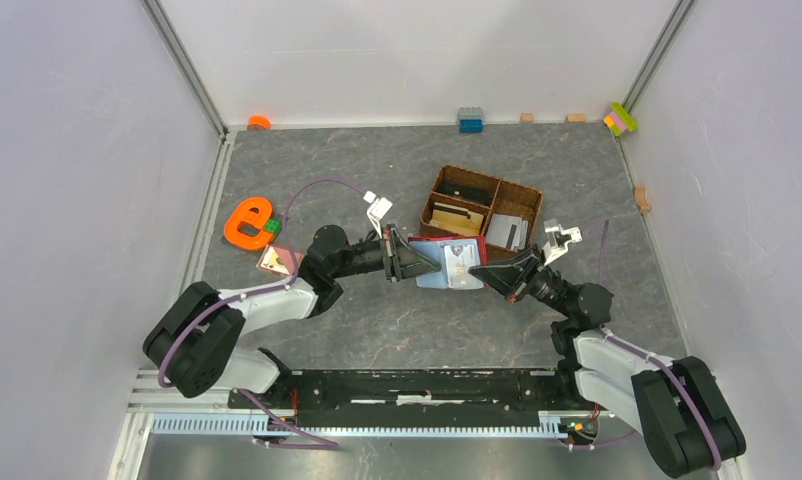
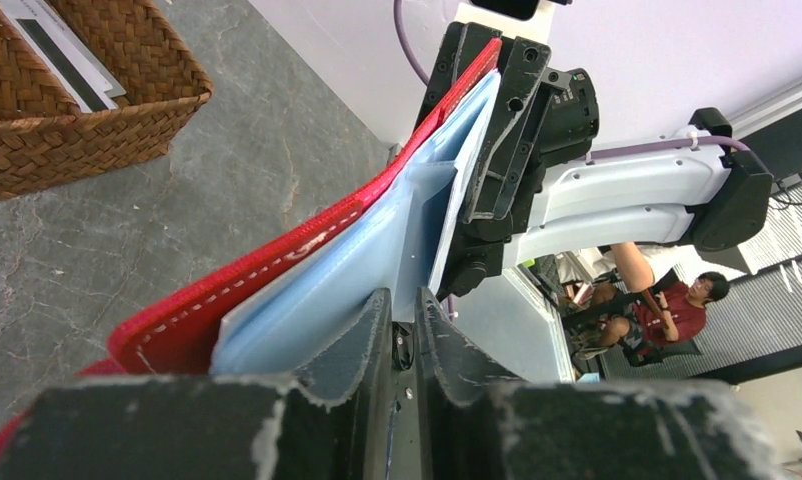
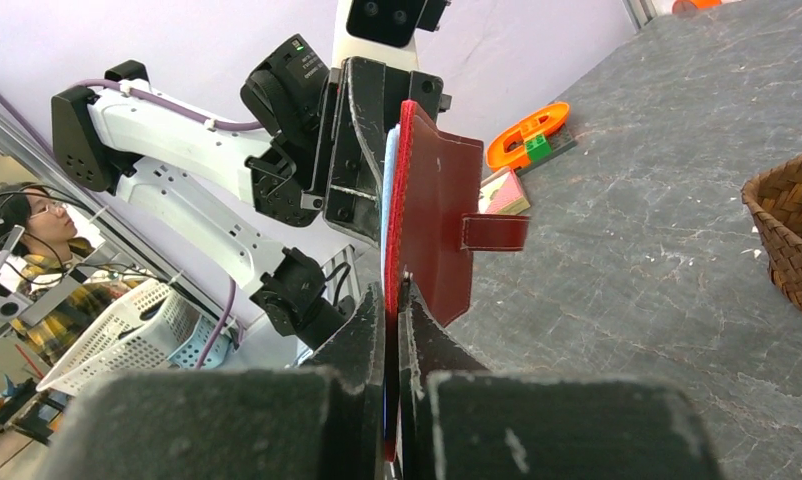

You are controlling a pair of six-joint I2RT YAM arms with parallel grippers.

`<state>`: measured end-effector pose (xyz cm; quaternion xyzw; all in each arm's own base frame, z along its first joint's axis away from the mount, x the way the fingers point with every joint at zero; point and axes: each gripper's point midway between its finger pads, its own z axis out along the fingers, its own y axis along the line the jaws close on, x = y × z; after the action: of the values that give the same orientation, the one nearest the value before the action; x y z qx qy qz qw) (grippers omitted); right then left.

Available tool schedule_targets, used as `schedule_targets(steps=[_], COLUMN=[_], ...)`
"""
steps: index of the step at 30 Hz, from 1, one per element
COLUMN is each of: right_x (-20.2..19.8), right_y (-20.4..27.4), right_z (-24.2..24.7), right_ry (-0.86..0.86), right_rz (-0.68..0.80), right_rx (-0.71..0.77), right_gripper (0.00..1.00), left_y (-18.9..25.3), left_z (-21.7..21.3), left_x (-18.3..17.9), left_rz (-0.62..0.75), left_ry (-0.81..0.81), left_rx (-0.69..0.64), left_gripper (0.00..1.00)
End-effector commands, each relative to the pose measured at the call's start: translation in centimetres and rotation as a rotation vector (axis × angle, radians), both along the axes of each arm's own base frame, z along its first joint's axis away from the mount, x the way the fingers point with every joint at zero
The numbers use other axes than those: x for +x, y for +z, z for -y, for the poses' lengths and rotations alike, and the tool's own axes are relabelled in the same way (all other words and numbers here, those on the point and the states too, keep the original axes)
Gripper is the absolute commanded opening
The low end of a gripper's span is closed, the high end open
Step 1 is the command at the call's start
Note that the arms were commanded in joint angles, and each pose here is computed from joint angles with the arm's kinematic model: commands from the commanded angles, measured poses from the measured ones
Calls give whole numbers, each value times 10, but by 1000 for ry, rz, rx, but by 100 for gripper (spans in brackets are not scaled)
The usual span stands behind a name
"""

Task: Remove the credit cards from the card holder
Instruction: Remove the credit card from the card holder.

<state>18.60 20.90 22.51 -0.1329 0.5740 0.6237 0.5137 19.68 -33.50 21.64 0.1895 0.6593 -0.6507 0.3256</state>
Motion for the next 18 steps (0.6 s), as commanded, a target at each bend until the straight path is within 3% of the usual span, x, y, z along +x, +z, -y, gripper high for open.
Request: schedule_targets(steps=[1,18], right_x=[-8,-12], right_y=[18,16], right_z=[0,-10], right_ry=[25,76], right_rz=[80,71], right_rx=[37,29], right_gripper=[0,0], left_y=[16,30], left_z=[4,13], left_x=[-2,-21], left_rz=[15,26], left_ry=[-32,-151], left_rx=[-58,-134], left_gripper=[22,27])
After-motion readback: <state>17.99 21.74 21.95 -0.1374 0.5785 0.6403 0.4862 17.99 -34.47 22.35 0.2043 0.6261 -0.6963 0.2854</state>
